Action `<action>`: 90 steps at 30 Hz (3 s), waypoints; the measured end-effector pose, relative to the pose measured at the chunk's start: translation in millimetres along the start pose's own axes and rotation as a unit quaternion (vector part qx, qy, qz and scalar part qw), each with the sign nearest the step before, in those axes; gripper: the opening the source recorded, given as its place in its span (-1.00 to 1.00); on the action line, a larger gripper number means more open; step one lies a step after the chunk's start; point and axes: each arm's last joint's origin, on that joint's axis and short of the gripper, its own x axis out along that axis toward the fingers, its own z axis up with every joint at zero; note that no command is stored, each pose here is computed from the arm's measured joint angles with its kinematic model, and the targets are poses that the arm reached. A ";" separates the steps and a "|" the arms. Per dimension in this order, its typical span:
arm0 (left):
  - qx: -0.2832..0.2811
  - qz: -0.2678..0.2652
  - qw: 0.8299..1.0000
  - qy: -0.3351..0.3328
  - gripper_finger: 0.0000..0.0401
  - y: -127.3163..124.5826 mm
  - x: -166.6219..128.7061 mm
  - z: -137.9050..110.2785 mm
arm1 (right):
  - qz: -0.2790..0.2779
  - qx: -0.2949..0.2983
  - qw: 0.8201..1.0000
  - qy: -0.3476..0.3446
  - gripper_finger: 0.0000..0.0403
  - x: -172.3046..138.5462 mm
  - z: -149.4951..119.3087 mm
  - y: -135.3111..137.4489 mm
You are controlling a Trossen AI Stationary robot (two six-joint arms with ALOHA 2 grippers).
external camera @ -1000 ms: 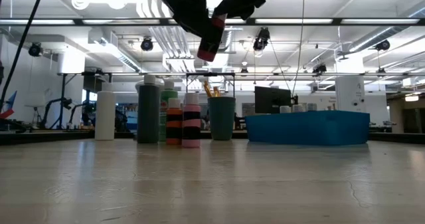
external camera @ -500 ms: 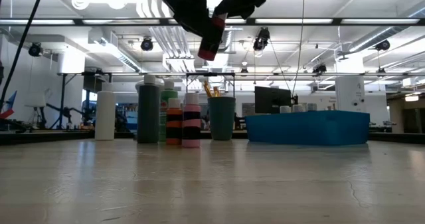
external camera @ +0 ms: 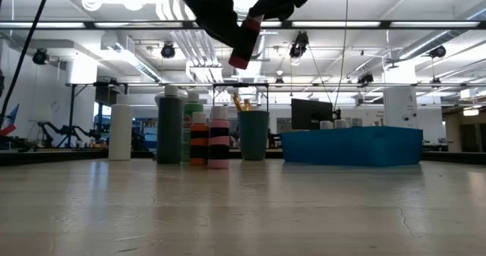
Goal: Pick & Place Paint Supplies
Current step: Put the red paint bottle into the blue bin
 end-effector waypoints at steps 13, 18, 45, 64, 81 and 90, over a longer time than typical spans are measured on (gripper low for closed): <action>-0.031 0.064 0.994 0.077 0.57 3.7 -19.8 -17.1 | -0.017 0.012 0.999 0.029 -0.43 -6.1 -4.6 -0.1; -0.066 0.092 0.992 0.064 0.56 3.8 -31.4 -29.3 | -0.059 0.026 0.996 0.060 -0.43 -16.3 -8.9 -1.3; -0.162 0.233 0.955 -0.089 0.54 -1.1 -56.2 -98.5 | -0.289 0.304 0.895 0.149 -0.43 -100.5 -130.4 -22.3; -0.170 0.262 0.946 -0.088 0.54 -1.3 -53.0 -104.1 | -0.324 0.386 0.847 0.169 -0.43 -100.0 -178.2 -35.7; -0.143 0.288 0.940 -0.110 0.54 1.4 -55.7 -97.6 | -0.336 0.414 0.833 0.146 -0.43 -92.8 -220.0 -37.0; -0.127 0.295 0.938 -0.133 0.54 3.3 -63.3 -93.1 | -0.338 0.420 0.830 0.144 -0.43 -91.1 -235.7 -44.7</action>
